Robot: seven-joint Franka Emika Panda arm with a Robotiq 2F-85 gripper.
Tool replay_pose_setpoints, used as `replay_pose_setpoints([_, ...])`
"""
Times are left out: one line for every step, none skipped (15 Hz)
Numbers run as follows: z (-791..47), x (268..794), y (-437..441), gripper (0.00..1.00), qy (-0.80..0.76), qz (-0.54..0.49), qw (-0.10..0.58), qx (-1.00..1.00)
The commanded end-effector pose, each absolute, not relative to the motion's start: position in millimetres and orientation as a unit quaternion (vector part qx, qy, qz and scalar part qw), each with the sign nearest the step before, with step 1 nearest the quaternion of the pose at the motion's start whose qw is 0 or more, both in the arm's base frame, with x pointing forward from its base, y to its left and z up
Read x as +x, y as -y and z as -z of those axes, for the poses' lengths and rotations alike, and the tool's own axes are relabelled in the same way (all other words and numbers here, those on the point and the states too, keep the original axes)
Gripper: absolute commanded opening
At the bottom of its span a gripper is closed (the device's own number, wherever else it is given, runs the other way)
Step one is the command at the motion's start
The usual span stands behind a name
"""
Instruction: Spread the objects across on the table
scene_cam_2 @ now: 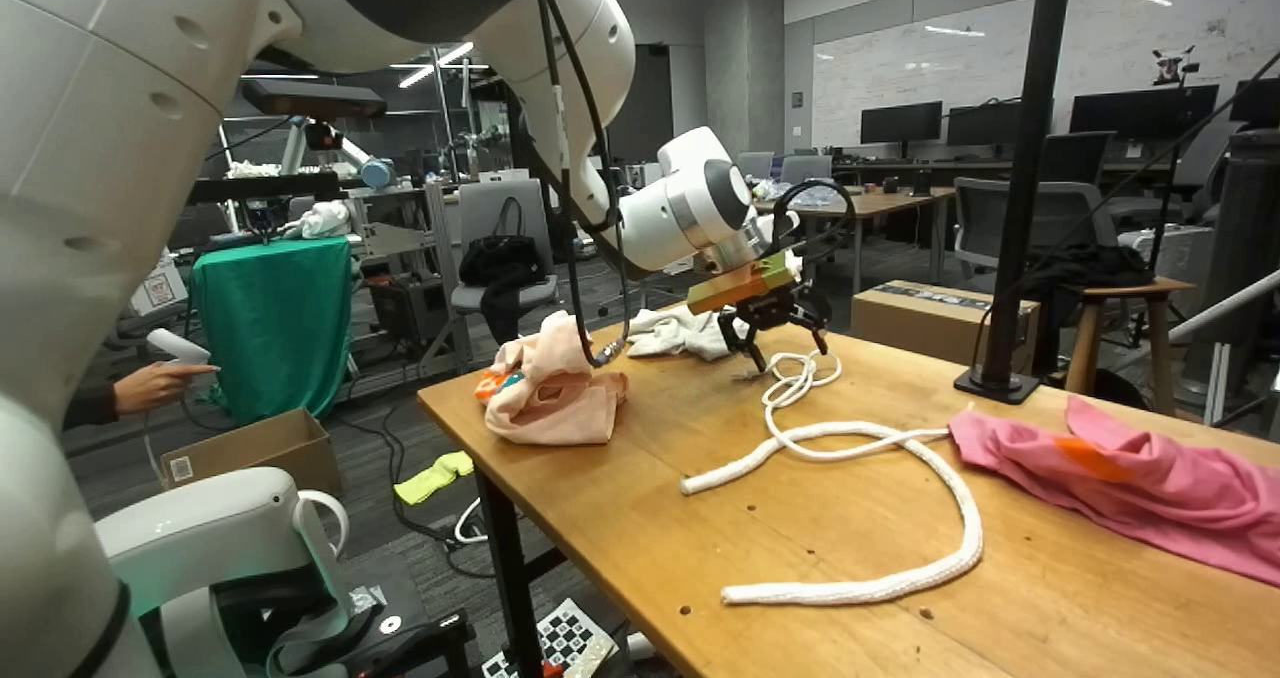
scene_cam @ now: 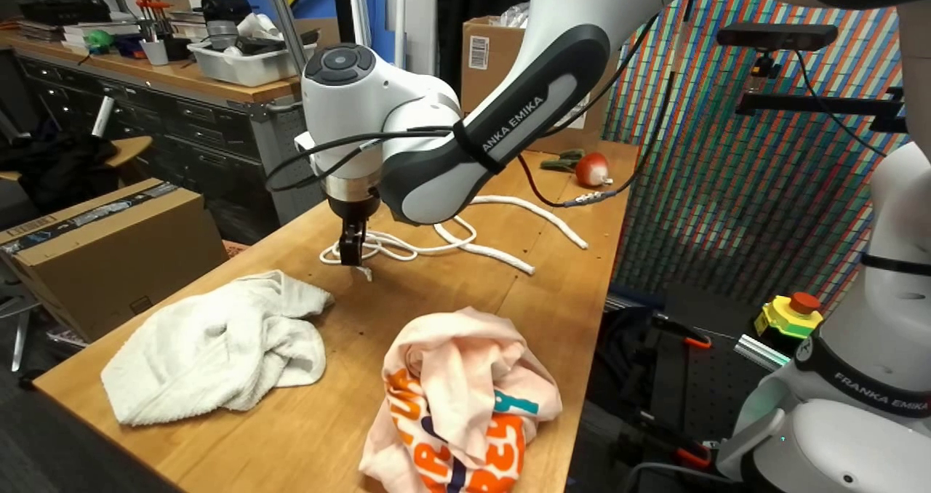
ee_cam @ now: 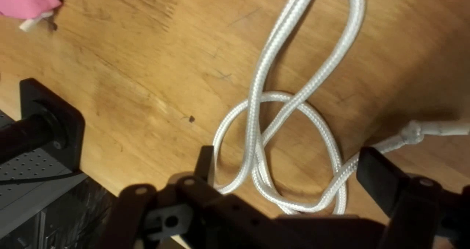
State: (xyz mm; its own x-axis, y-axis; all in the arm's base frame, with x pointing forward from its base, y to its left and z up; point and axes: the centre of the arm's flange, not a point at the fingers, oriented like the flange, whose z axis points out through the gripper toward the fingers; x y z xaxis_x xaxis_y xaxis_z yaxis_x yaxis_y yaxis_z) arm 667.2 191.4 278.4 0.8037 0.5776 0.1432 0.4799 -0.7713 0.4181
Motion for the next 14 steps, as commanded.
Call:
replay_pose_setpoints([-278.5, 694.6, -191.3, 1.0, -0.254, -0.167, 0.2, 0.932])
replay_pose_setpoints([-278.0, 699.7, -190.4, 1.0, -0.247, -0.17, 0.2, 0.933])
replay_pose_setpoints([-277.8, 704.4, -190.0, 1.0, -0.239, -0.174, 0.2, 0.934])
replay_pose_setpoints([-277.1, 709.2, -189.7, 1.0, -0.232, -0.177, 0.2, 0.935])
replay_pose_setpoints([-276.6, 713.3, -189.5, 1.0, -0.225, -0.18, 0.199, 0.937])
replay_pose_setpoints([-276.9, 716.7, -189.2, 1.0, -0.218, -0.181, 0.199, 0.938])
replay_pose_setpoints([-278.0, 718.7, -187.7, 1.0, -0.213, -0.184, 0.2, 0.938])
replay_pose_setpoints([-282.3, 719.1, -186.4, 1.0, -0.209, -0.188, 0.201, 0.938])
replay_pose_setpoints([-286.2, 719.6, -184.7, 1.0, -0.205, -0.191, 0.202, 0.938])
replay_pose_setpoints([-292.4, 719.9, -184.2, 1.0, -0.201, -0.192, 0.2, 0.94])
replay_pose_setpoints([-300.4, 717.6, -181.6, 1.0, -0.196, -0.195, 0.201, 0.94])
replay_pose_setpoints([-309.7, 714.2, -179.5, 1.0, -0.194, -0.193, 0.199, 0.941])
replay_pose_setpoints([-317.5, 711.8, -177.9, 1.0, -0.192, -0.198, 0.202, 0.94])
replay_pose_setpoints([-326.9, 707.0, -175.3, 1.0, -0.192, -0.198, 0.201, 0.94])
